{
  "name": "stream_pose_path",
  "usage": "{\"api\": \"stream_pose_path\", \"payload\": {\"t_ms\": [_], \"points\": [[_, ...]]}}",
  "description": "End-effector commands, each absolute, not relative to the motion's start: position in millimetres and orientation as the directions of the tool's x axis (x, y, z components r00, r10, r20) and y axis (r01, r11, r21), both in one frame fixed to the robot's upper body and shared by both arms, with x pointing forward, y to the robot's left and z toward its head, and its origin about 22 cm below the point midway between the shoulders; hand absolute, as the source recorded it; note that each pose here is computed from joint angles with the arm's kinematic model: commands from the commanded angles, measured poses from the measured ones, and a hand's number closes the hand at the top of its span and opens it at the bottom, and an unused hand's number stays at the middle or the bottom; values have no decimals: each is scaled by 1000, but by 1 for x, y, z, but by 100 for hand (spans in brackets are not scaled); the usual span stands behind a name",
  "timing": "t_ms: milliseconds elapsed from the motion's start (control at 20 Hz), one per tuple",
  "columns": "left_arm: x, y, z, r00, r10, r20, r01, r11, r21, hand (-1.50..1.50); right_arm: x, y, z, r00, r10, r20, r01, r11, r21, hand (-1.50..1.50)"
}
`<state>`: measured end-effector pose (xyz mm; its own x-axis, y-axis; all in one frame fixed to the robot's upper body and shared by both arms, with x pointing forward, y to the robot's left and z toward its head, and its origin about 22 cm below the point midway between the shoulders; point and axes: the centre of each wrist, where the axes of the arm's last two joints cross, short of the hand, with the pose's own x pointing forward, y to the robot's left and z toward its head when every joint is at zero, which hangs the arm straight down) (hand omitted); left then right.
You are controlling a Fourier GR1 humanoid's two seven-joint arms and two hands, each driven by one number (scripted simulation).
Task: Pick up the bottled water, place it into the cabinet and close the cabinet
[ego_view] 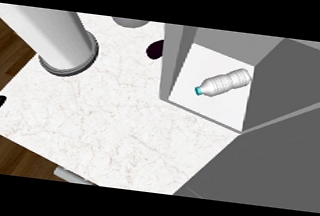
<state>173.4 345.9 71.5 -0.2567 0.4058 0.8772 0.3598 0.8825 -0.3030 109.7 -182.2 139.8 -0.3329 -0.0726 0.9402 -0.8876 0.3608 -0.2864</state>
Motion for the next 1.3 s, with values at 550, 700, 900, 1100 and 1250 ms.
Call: {"api": "stream_pose_path", "payload": {"t_ms": [550, 700, 900, 1100, 1250], "points": [[179, 358, 74, -264, 396, 879, 358, 887, -292, -150, 154, -156, 133, -264, -4, 965, -868, 436, -235, 150], [179, 360, 74, -258, 399, 880, 350, 887, -299, -150, 176, -152, 136, -287, 92, 954, -852, 430, -298, 150], [180, 358, 71, -251, 406, 878, 356, 883, -307, -150, 204, -135, 139, -270, 151, 951, -841, 444, -309, 150], [176, 361, 65, -247, 415, 876, 334, 885, -325, -150, 230, -114, 145, -235, 177, 956, -831, 473, -292, 150], [176, 366, 67, -256, 409, 876, 324, 890, -321, -150, 255, -94, 151, -191, 208, 959, -826, 495, -272, 150]]}}
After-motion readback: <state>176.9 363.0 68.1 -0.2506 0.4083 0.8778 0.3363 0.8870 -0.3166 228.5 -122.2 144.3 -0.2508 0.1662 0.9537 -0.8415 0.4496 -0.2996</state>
